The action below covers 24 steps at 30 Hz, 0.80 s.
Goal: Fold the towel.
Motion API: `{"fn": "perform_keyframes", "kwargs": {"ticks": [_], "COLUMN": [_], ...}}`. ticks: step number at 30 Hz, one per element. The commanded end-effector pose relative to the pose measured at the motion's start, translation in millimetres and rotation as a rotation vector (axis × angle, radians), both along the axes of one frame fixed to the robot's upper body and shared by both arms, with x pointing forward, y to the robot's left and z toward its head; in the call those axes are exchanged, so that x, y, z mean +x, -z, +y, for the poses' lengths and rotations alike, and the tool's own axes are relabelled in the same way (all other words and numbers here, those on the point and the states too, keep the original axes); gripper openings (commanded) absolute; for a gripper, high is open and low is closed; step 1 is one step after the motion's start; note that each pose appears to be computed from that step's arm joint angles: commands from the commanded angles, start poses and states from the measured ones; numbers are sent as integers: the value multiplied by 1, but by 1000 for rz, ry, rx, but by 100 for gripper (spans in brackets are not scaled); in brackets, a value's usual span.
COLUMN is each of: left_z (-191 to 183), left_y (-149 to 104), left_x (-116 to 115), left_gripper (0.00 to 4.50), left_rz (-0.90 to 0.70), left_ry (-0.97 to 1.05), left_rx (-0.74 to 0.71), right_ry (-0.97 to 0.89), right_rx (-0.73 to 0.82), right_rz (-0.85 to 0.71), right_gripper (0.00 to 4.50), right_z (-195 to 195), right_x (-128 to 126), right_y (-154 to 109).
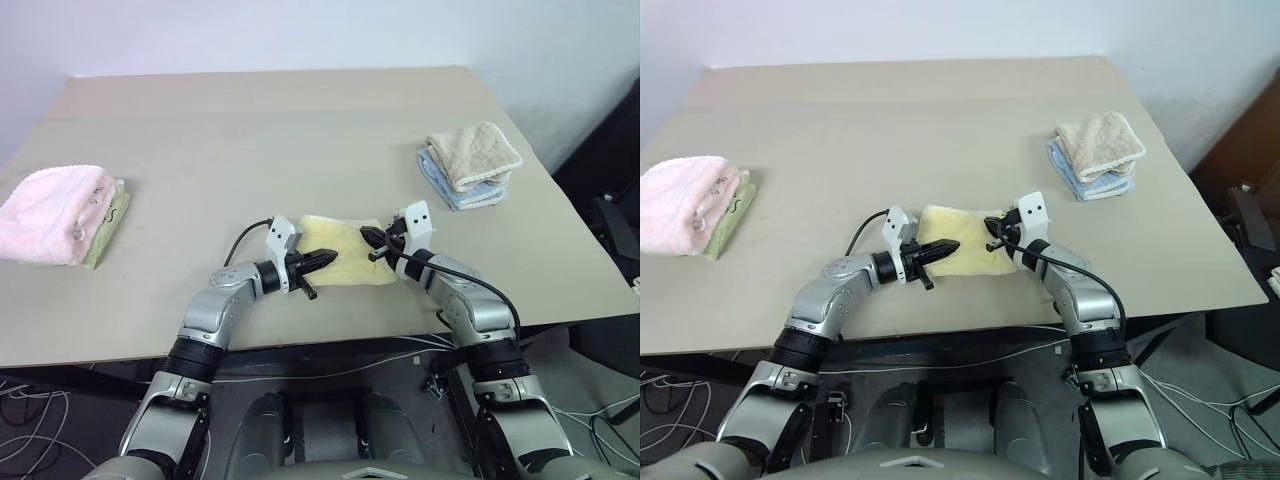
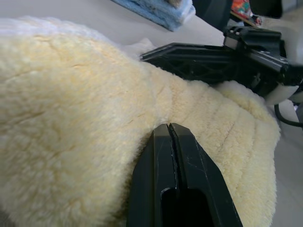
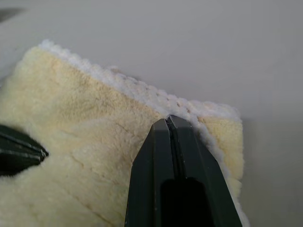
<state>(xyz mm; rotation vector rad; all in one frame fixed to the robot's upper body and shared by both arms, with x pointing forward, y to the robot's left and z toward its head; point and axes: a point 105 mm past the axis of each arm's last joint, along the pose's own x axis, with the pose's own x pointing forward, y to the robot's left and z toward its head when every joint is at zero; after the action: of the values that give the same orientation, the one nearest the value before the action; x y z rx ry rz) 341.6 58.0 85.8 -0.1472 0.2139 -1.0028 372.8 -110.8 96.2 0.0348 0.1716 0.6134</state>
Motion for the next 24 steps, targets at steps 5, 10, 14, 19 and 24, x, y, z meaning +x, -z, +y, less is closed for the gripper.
{"fn": "perform_keyframes", "kwargs": {"ticks": [5,10,14,19,24], "left_z": [15,31,44,55,68], "left_y": [-15,-54,-61,-63,-48], "left_x": [4,11,5,-2,-11], "left_gripper": [4,41,169,347,448], "left_rz": [-31,-70,-124,-150,-129], "left_ry": [-59,-134,-141,-150,-180], "left_rx": [-54,-244,-200,-125,-45], "right_ry": [-57,-193,-260,-328,-173], "right_rx": [36,76,133,228,229], "right_rz": [17,35,76,214,421], "right_gripper": [0,151,290,450,450], "right_z": [-16,-12,-15,-22,-55], "right_x": [-3,-20,-29,-39,-21], "right_y": [-22,-52,-69,-75,-48]}}
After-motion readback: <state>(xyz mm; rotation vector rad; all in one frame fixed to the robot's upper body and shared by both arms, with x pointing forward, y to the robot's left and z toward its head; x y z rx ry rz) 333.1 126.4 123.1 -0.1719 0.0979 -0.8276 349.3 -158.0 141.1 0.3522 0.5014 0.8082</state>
